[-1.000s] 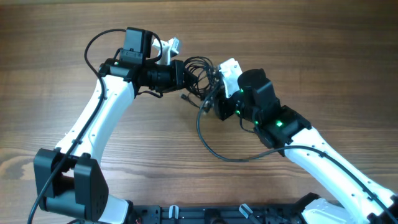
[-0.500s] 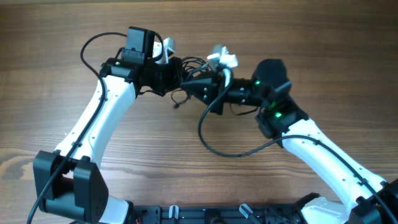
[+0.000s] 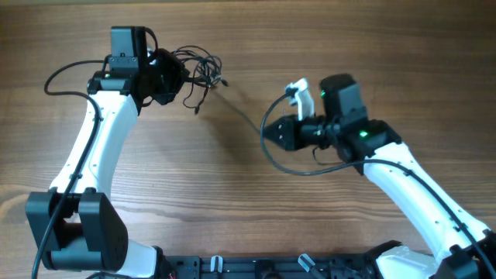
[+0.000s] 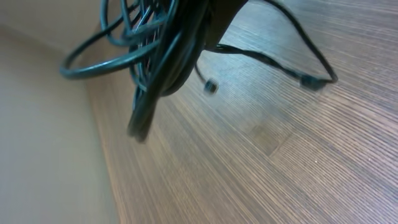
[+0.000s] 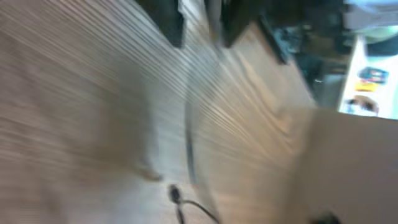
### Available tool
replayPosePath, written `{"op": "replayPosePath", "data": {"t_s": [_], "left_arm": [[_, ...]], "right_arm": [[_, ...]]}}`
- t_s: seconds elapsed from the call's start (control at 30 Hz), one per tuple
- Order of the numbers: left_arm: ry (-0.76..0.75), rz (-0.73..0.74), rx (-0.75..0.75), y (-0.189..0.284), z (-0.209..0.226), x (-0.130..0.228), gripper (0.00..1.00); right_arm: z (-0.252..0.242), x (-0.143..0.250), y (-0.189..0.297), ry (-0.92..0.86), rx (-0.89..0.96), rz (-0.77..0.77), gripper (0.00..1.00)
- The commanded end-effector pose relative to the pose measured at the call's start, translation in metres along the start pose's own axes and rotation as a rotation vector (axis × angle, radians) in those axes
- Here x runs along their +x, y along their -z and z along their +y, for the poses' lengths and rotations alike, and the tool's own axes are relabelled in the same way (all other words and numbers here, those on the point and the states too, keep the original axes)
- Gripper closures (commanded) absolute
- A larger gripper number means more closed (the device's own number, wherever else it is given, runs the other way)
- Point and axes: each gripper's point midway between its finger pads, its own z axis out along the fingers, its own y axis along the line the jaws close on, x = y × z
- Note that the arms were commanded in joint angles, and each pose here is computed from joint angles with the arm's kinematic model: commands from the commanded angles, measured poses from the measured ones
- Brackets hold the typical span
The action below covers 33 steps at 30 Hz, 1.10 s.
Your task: Untangle cables
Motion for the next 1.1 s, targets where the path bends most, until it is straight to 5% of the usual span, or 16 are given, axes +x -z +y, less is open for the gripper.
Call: {"op": "replayPosePath", "data": {"t_s": [0.0,0.13,0.43,0.8,1.07], "left_arm": [[-0.138,0.049,0.033,-0.005,-0.006,0.011,0.96],[-0.372,0.166,0.139,-0.002,-0.021,0.037,0.96],[-0.720,0.312,0.309,0.003,-0.040,0.088,0.96],[-0.829,0.310,0.239,-0.012,-0.044,0.123,0.96],[-0.755,0.337,0.220,-0.013,-0.043,0.131,0.96]], "right_arm": [[-0.020,-0.011,-0.002,0.056,0.154,-0.061,0.43],[-0.008,-0.038,0.000,0.129,0.114,-0.166,0.00],[0.051,-0.065,0.008,0.188,-0.164,-0.258,0.01],[0.040,-0.058,-0.020,-0.311,-0.240,-0.142,0.55],[0.000,-0.066,-0.073,-0.664,-0.259,-0.111,0.59]]}}
